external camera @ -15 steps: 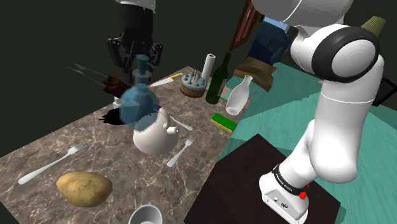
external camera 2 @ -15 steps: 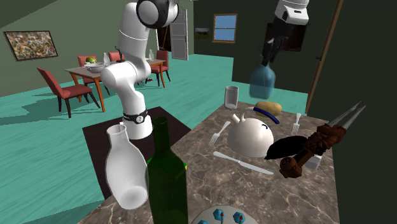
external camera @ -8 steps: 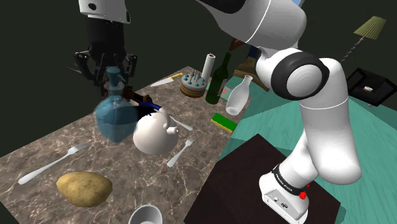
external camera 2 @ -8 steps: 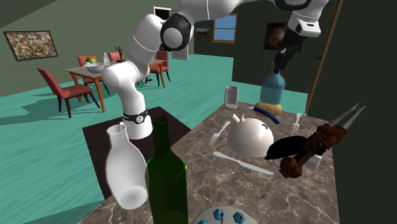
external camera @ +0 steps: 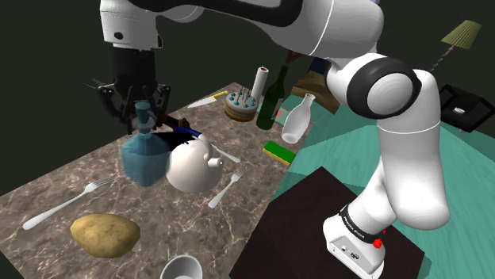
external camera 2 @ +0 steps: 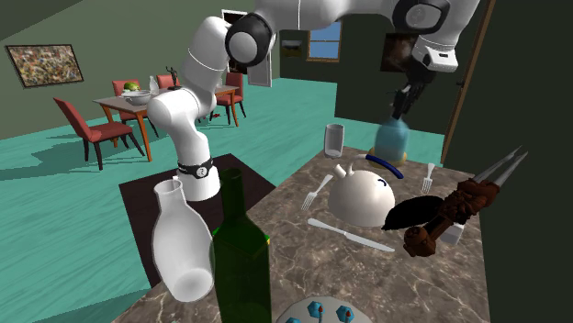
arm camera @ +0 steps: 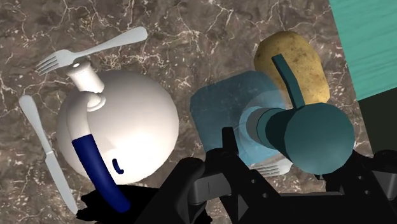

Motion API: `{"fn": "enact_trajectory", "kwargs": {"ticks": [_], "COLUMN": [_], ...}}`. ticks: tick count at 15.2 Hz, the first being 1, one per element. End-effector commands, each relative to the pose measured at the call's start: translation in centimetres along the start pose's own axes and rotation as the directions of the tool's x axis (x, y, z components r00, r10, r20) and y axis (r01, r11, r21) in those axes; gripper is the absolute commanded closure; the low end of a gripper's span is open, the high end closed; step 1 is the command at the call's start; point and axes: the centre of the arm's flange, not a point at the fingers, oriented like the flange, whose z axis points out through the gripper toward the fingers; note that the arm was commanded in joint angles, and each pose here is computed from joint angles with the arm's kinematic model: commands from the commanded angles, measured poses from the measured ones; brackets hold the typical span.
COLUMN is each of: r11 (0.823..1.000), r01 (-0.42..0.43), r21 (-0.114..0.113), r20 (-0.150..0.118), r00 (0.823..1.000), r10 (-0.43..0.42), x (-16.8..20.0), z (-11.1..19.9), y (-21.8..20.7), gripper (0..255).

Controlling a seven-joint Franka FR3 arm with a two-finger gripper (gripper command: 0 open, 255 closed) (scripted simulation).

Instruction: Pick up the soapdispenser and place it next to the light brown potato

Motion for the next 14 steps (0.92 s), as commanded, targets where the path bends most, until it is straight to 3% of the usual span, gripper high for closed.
{"fn": "enact_trajectory", "kwargs": {"ticks": [1,14], "r11": [1.000,1.000], "r01": [0.000,0.000], "r21": [0.001,0.001], "r20": [-0.001,-0.001], "r00": [1.000,1.000], "r10": [0.000,0.000], "x": [0.2,2.2], "z": [1.0,7.5], "y": [0.1,1.1], "gripper": [255,255]}}
